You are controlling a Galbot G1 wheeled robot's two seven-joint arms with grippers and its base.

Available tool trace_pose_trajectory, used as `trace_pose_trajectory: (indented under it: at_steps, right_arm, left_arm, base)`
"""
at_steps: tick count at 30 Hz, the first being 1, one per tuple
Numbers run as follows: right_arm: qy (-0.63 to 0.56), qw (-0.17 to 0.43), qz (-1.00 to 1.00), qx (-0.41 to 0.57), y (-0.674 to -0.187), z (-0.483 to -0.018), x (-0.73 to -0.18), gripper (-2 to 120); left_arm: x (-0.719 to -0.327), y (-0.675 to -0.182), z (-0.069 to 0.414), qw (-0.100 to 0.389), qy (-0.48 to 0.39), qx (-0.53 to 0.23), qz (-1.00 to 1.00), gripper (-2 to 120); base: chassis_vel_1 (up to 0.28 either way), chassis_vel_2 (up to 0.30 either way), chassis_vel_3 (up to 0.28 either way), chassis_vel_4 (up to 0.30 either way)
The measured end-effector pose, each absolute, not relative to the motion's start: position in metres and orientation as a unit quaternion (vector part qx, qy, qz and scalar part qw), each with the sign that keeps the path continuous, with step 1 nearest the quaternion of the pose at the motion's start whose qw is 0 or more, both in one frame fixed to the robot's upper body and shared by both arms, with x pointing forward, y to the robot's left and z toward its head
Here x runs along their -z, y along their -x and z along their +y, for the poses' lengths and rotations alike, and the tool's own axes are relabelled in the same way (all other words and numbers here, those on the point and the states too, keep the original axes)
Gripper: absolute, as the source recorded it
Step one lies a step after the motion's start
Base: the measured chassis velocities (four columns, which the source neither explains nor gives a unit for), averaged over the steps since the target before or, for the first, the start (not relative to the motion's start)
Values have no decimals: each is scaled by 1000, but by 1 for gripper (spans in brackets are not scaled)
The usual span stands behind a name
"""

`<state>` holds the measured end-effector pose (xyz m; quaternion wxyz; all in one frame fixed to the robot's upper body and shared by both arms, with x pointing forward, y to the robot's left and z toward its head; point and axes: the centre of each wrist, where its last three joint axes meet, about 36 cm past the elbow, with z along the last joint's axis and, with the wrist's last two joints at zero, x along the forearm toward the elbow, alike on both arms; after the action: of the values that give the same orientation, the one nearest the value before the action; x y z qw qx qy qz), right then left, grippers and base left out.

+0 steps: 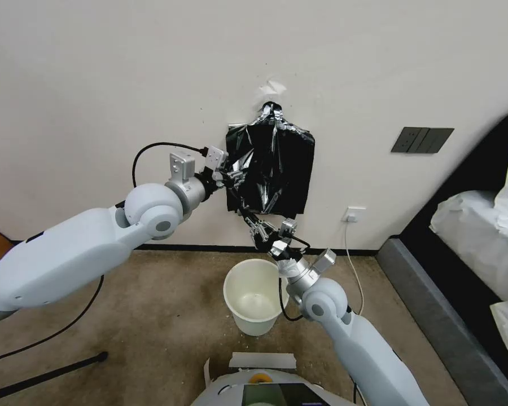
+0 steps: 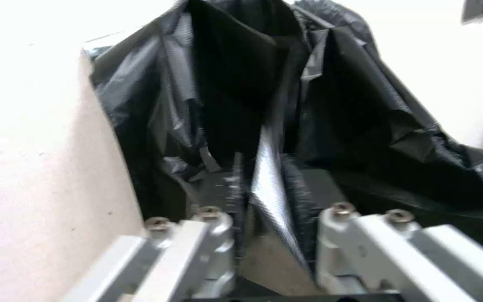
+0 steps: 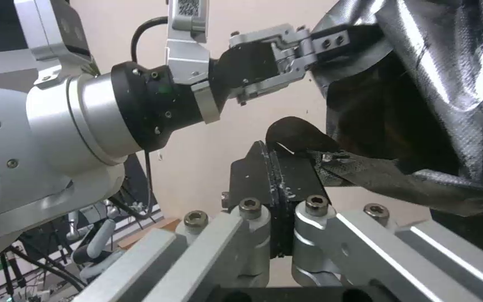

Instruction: Place a trash bag onto the trash bin.

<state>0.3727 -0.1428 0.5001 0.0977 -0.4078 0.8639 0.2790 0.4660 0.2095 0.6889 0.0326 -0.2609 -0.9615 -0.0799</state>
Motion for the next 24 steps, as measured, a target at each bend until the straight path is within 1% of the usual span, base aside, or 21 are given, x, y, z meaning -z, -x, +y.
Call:
trace_pose_trajectory:
  at_steps: [1,2,3,4,6,11,13,14,17,18,20,21,22,24]
  right_arm:
    - [407,97,864,-281,-373,-143,-501,0]
    - [406,97,864,-281,-372,-143,-502,0]
    - [406,97,864,-281,-372,-143,-502,0]
    - [405,96,864,-282,-372,-144,-503,0]
    - [402,94,866,-282,-370,-145,-506,0]
    - [390,90,875,-274,-367,-149,-512,0]
    - [377,88,887,-253,-364,-154,-517,10]
    - [377,88,887,-253,-364,-154,-517,10]
    - [354,70,913,-188,-354,-166,-522,25]
    - [354,70,913,-188,-354,-166,-522,25]
    - [337,50,933,-119,-344,-182,-517,35]
    - [332,43,937,-97,-340,-187,-516,38]
    - [332,43,937,-97,-340,-187,-516,38]
    - [313,24,948,-44,-326,-202,-518,50]
  left_arm:
    - [-690,-463,209,32,259,78,-962,8]
    - [-691,-462,208,30,258,77,-963,5]
    - [-691,-462,208,30,258,77,-963,5]
    - [-691,-461,208,27,258,74,-963,0]
    - [-692,-458,208,14,260,59,-964,0]
    - [-691,-450,210,0,262,47,-964,0]
    - [-692,-445,212,-11,263,36,-964,0]
    - [-692,-445,212,-11,263,36,-964,0]
    - [-690,-438,216,-27,264,15,-964,0]
    - [-690,-438,216,-27,264,15,-964,0]
    - [-689,-435,218,-33,265,4,-964,0]
    - [-689,-434,219,-35,265,0,-964,0]
    - [-689,-434,219,-35,265,0,-964,0]
    - [-689,-431,222,-43,270,-10,-962,0]
  base:
    - [0,0,0,0]
    - [0,0,0,0]
    - [0,0,0,0]
    - [0,0,0,0]
    - [0,0,0,0]
    - [0,0,0,0]
    - [0,0,0,0]
    - [0,0,0,0]
    - [0,0,0,0]
    - [0,0,0,0]
    - [0,0,0,0]
    - [0,0,0,0]
    - [0,0,0,0]
    - [0,0,0,0]
